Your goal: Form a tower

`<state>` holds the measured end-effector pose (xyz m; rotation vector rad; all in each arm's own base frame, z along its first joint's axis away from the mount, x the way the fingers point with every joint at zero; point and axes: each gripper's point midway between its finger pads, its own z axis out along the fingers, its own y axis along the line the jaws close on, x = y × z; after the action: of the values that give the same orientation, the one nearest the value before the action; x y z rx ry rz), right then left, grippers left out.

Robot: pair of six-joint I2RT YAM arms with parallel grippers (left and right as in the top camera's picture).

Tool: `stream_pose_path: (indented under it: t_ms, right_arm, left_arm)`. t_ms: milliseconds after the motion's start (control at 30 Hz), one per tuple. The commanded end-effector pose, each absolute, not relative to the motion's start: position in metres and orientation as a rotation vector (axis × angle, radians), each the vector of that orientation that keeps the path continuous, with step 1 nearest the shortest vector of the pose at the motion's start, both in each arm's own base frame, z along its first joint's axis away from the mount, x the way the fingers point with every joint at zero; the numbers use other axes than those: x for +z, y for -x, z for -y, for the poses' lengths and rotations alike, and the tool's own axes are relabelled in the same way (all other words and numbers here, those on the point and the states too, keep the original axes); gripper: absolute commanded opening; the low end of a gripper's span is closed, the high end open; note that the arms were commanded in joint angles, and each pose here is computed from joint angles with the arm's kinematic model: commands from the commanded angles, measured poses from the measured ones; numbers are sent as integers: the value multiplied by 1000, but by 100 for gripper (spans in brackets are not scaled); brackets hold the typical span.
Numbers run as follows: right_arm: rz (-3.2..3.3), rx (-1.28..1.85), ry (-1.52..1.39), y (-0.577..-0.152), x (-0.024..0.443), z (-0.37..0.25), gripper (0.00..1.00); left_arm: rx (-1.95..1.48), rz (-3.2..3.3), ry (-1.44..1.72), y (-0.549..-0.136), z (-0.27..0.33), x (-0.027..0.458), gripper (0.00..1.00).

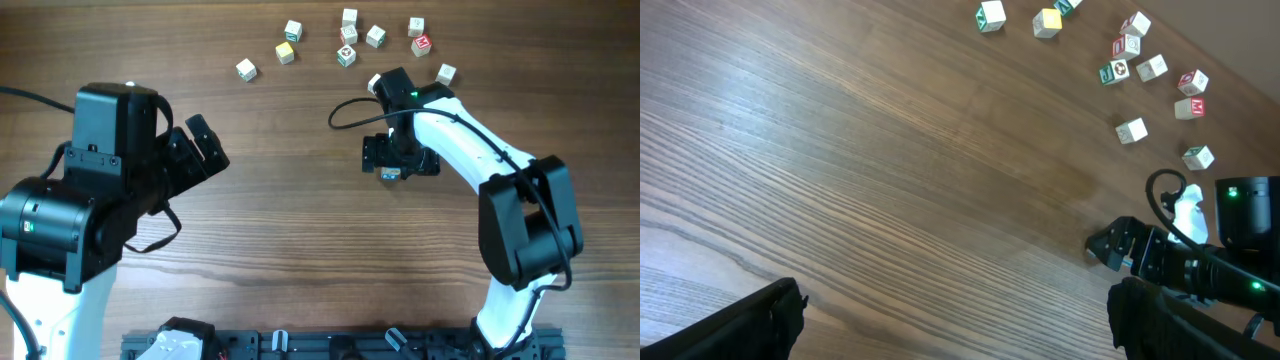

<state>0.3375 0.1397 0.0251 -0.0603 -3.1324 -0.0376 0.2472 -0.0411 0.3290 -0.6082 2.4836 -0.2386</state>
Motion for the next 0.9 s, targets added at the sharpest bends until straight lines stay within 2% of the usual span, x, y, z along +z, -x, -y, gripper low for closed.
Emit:
stream_pose_path:
  t_ms: [0,67,233,767,867]
  right_arm:
    - [3128,-33,60,-336,24,-139,94]
    - [3139,-41,60,-339,24,-140,86]
    - [3166,-65,49,-345,24,-147,85]
    - [3155,-58,61,-348,9,-148,62]
    - [3156,-58,62,-348,9,-148,55]
  left_arm:
    - [-227,-2476,609,-248,40,330,100]
    - [-227,-2476,609,-248,40,330,100]
    - [-227,-2476,609,-248,40,330,100]
    - [-227,-2475,610,-248,40,330,100]
    - [-227,-2476,609,-248,40,330,100]
